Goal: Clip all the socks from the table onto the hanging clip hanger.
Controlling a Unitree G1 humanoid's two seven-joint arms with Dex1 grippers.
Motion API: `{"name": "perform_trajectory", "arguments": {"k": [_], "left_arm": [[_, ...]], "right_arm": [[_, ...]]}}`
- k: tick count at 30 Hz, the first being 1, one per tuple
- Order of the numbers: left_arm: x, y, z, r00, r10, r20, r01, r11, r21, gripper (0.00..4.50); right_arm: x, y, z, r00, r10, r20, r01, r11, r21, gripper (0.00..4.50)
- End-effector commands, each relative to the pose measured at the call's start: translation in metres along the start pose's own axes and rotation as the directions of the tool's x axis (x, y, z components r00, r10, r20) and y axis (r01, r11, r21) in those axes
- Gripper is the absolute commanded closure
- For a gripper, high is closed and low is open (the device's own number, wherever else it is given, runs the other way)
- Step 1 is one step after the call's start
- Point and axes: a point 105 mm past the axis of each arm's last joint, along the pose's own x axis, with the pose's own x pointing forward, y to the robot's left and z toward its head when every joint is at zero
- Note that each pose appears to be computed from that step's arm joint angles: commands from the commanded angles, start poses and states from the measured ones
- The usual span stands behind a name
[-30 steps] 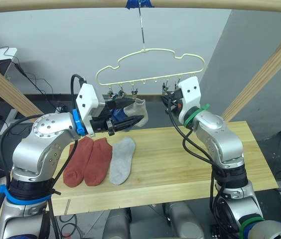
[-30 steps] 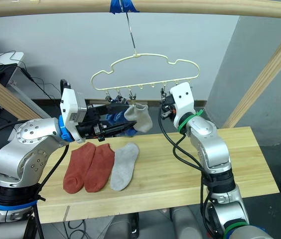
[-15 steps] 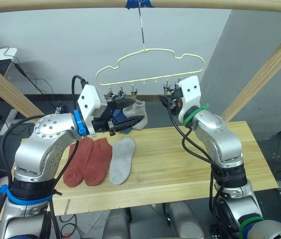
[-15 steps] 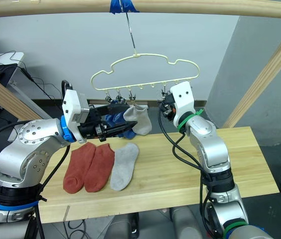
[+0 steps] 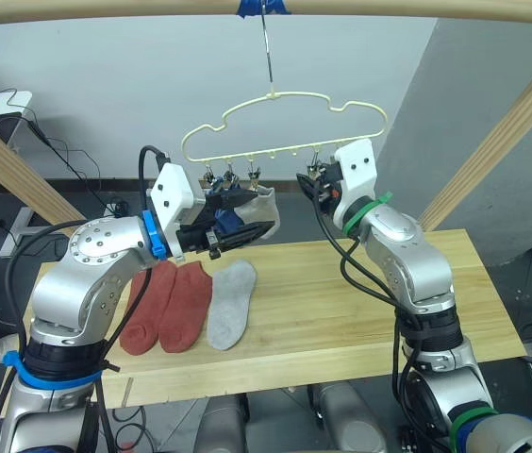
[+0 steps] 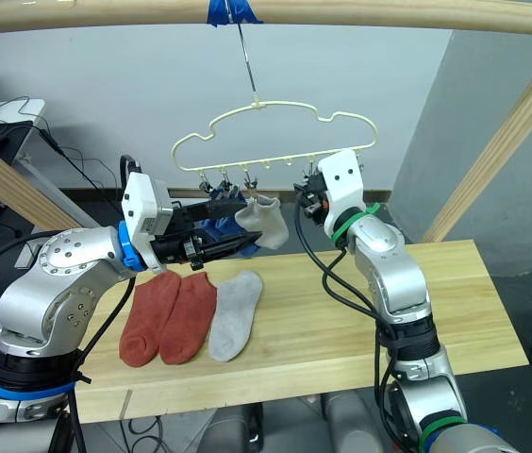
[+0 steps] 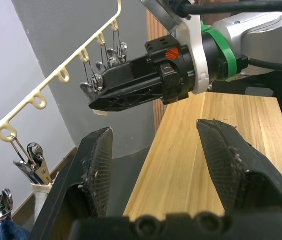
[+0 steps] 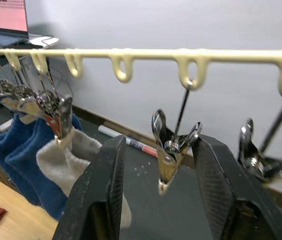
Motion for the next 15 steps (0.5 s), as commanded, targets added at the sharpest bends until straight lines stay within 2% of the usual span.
{"name": "perform_trajectory", "arguments": {"k": [1, 15], "left_arm": [[0.0006, -0.0047, 0.0089, 1.000, -0.009, 0.028, 0.008, 0.999, 0.040, 1.55], [-0.0002, -0.0054, 0.0048, 1.000, -0.001, 0.023, 0.000, 1.000, 0.030, 1.55]], "right_arm": [[0.0035, 0.0055, 0.0179, 0.997, 0.017, 0.070, -0.015, 1.000, -0.023, 2.42], [0.0096, 0.0085, 0.0209, 0.995, 0.010, 0.097, -0.011, 1.000, 0.010, 2.42]]}}
